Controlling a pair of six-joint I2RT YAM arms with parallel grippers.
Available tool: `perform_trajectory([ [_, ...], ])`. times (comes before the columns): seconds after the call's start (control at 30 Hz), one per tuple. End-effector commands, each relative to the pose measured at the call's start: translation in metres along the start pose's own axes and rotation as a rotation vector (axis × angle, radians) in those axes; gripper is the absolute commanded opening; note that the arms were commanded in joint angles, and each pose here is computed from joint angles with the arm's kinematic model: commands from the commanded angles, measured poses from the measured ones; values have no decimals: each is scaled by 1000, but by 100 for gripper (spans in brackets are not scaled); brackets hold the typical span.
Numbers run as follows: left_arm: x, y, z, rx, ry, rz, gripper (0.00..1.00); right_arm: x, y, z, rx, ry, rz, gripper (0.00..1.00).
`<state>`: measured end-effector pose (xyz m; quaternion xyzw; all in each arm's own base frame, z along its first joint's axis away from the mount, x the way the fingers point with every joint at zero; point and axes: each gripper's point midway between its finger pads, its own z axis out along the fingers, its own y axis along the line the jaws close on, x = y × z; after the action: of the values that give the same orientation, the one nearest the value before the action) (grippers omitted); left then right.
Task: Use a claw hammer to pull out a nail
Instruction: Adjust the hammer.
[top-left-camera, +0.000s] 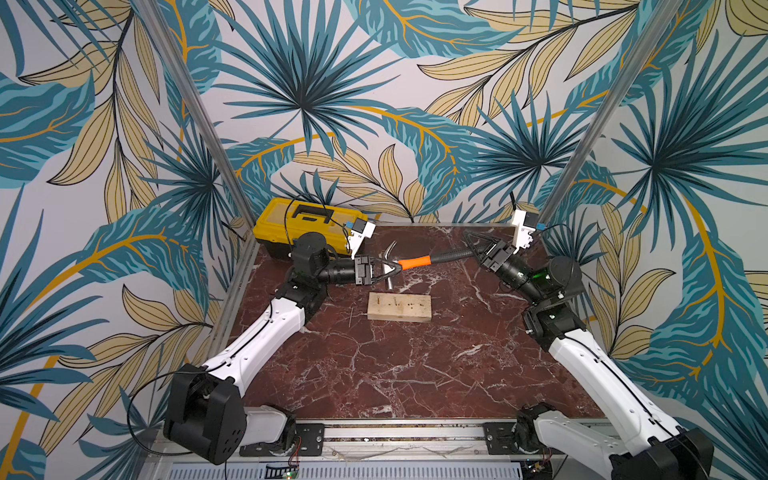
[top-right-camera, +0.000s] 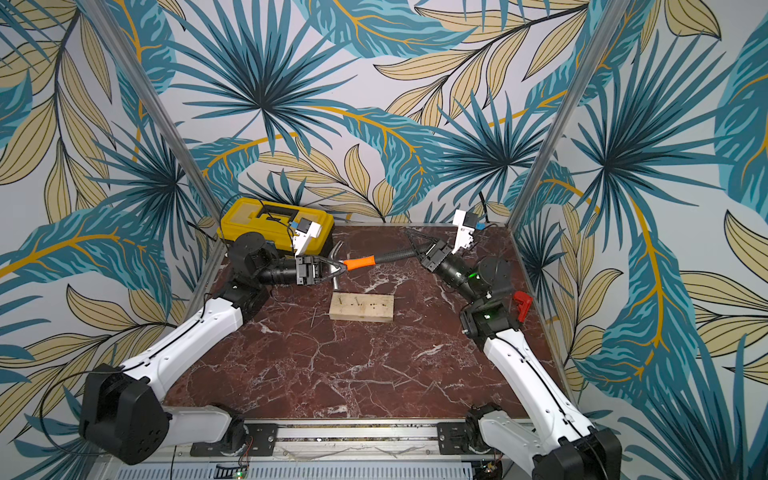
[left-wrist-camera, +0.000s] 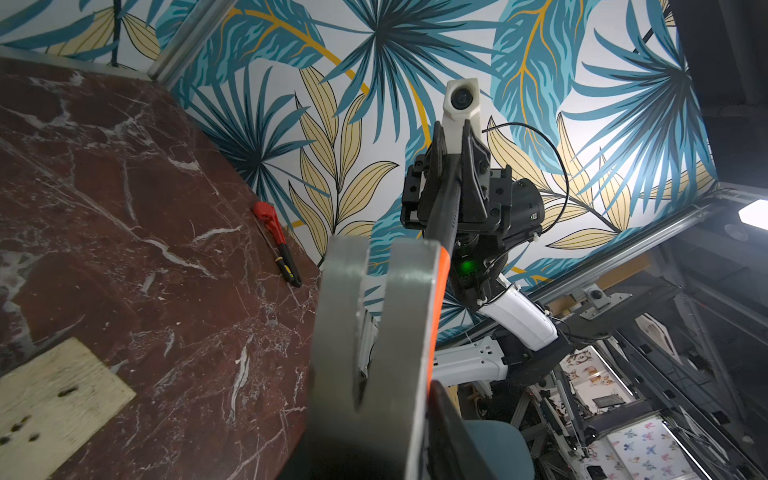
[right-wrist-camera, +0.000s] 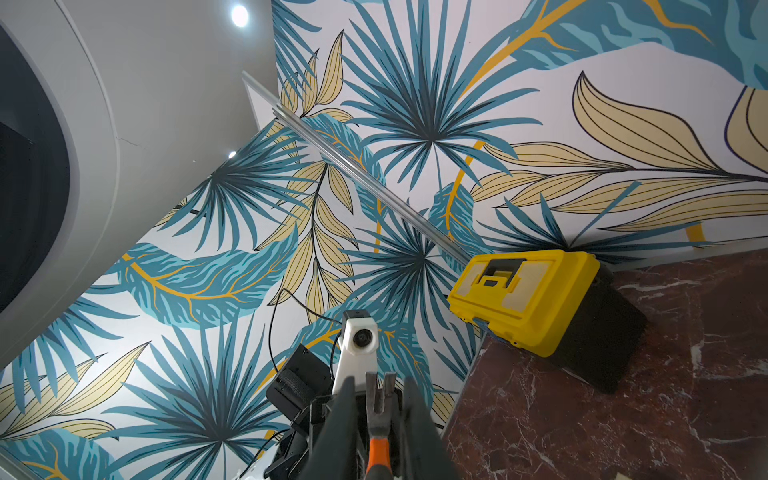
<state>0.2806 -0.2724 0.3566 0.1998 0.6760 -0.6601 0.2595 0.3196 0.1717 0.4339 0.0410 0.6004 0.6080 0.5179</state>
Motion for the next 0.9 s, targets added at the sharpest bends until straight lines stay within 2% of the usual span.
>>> perform_trajectory([
  [0.0, -7, -9, 1, 20, -2, 34, 28, -7, 30, -5, -109, -29, -10, 0],
  [0.3, -5, -8, 3, 32, 14, 6, 0, 5, 7, -4, -62, -2, 19, 0],
  [0.4, -6, -8, 2, 28, 9, 4, 0, 10, -10, -4, -9, 3, 33, 14],
  [0.5, -8, -7, 1, 17, -7, -3, 0, 14, -23, -5, 21, -3, 65, 33],
  [0.57, -13, -5, -2, 2, -34, -3, 0, 18, -31, -5, 36, 2, 84, 38],
  [0.73, -22, 0, -7, -8, -91, -31, 0, 33, -40, -4, 39, 66, 135, 40],
  [0.87, -24, 4, -8, -9, -93, -40, 0, 45, -37, -4, 9, 136, 144, 39],
])
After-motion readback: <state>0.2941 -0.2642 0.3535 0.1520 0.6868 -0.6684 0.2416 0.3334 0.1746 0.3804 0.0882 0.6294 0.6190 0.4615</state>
